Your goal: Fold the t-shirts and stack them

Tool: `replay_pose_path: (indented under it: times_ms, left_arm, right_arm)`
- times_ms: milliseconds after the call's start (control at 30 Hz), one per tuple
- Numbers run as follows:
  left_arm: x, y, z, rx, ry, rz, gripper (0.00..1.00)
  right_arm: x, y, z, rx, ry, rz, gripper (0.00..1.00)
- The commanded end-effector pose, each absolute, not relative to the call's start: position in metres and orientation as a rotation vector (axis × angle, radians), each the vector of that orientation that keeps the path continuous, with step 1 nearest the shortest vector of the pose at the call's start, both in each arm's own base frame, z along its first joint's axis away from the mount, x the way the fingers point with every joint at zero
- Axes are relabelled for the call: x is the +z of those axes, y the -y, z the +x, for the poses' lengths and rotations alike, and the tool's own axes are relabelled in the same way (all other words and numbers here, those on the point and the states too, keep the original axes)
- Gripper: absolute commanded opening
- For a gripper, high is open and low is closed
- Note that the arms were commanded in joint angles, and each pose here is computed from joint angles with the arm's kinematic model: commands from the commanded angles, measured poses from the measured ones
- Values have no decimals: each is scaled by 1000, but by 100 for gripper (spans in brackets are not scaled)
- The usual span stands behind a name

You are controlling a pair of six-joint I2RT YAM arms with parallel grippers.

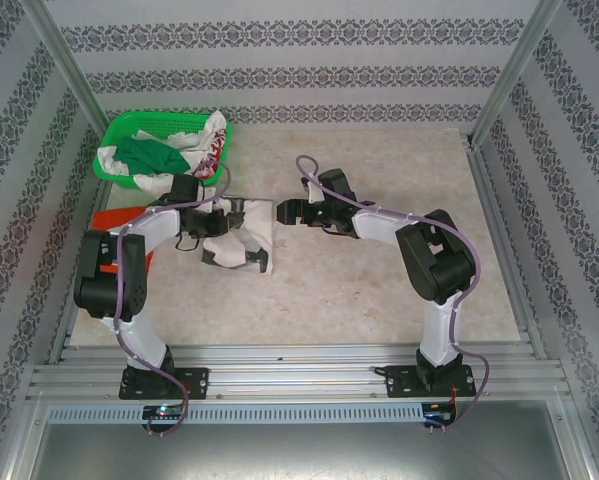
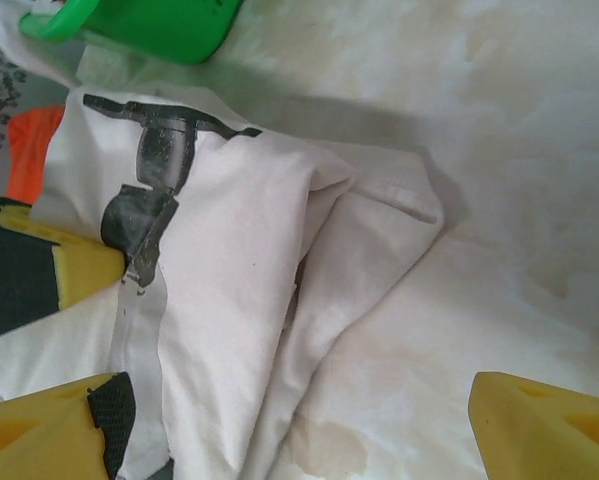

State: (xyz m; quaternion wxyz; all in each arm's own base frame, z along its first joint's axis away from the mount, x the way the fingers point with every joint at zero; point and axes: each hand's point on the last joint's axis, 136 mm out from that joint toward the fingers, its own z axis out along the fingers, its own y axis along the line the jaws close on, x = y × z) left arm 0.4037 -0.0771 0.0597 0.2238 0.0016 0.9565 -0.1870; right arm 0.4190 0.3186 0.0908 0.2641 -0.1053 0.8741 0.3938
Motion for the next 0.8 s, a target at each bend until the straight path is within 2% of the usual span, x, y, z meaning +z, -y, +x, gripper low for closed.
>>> replay_pose_path:
  times_ms: [0, 233, 500, 767]
  left_arm:
    - [76, 49, 389, -383, -2672, 108, 0]
    - [92, -8, 369, -172, -2702, 105, 0]
    - [123, -76, 361, 40, -2672, 35, 0]
    - [153, -127, 356, 265, -2669, 15, 0]
  right_arm:
    - [116, -338, 411, 1121, -2253, -430, 87]
    - [129, -367, 401, 1205, -2200, -539, 86]
    - [156, -411, 363, 1275, -2052, -799, 87]
    - [162, -426, 357, 1303, -2059, -826, 86]
